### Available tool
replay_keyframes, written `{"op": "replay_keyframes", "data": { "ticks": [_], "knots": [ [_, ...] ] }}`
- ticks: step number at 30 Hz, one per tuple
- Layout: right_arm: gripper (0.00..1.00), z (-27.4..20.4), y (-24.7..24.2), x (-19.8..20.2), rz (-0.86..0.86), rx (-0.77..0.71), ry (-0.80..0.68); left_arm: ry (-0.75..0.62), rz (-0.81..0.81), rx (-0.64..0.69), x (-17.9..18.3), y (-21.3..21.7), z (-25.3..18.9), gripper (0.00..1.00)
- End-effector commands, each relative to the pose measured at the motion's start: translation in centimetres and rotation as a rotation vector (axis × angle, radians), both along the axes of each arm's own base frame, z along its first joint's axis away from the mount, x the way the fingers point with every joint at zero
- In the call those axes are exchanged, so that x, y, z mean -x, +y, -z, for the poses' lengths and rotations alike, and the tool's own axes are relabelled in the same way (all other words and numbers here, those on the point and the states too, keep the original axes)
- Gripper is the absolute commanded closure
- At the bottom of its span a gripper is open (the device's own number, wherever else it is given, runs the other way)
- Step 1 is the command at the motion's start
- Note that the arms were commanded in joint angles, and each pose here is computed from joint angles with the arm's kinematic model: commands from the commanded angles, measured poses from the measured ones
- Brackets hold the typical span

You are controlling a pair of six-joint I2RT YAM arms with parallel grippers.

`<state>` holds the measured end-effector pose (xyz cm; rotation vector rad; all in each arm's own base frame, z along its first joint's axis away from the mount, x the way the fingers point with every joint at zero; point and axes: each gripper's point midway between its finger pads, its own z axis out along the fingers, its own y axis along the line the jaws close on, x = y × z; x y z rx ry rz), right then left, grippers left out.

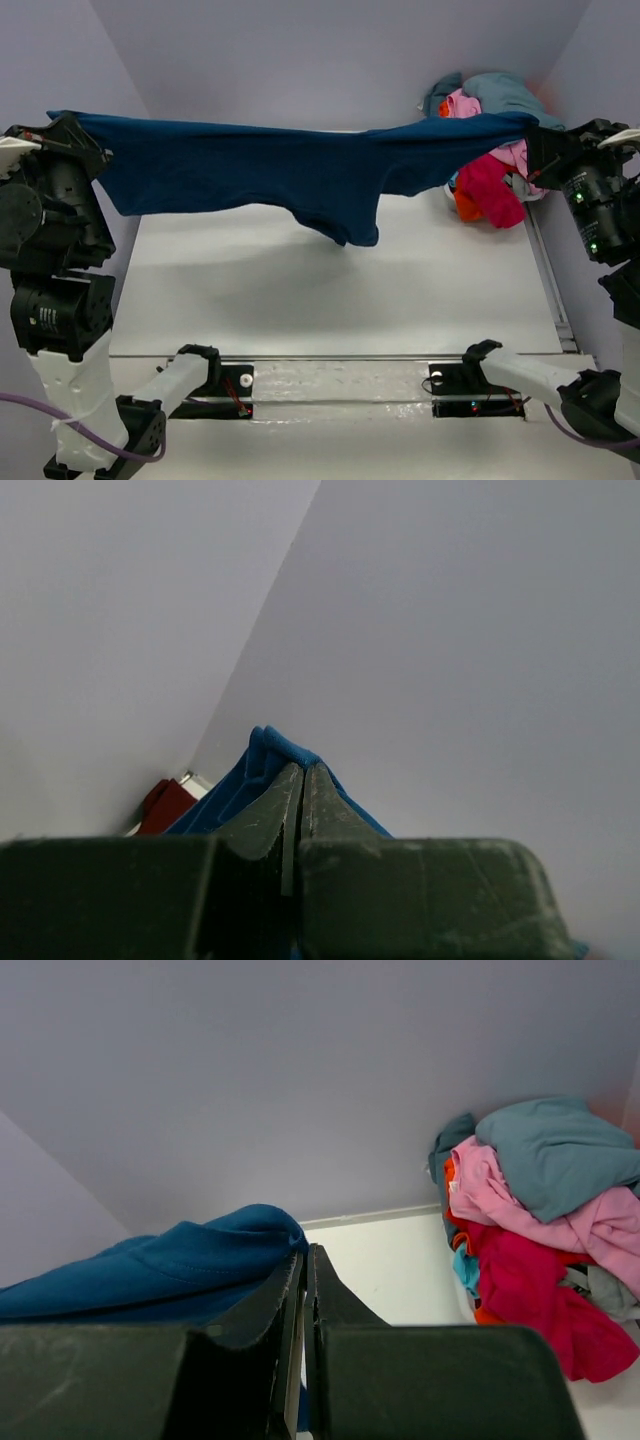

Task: Fold and stack the t-shirts
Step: Flatten out the tshirt

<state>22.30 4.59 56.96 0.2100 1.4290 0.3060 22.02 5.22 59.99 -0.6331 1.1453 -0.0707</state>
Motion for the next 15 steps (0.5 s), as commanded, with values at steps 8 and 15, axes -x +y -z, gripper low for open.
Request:
{"op": "replay_keyframes", "data": {
  "ticks": [8,15],
  "knots": [
    [0.93,-3.0,-3.7,5.4,0.036,-0.050,-0.138,-0.036,-0.089,0.015,4.6,2.2,0.9,0.94],
    [0.93,-4.4,-5.5,7.4,0.068,-0.071,-0.197,-0.017,-0.113,0.005,4.7,2.5,1.5,0.94]
  ]
}}
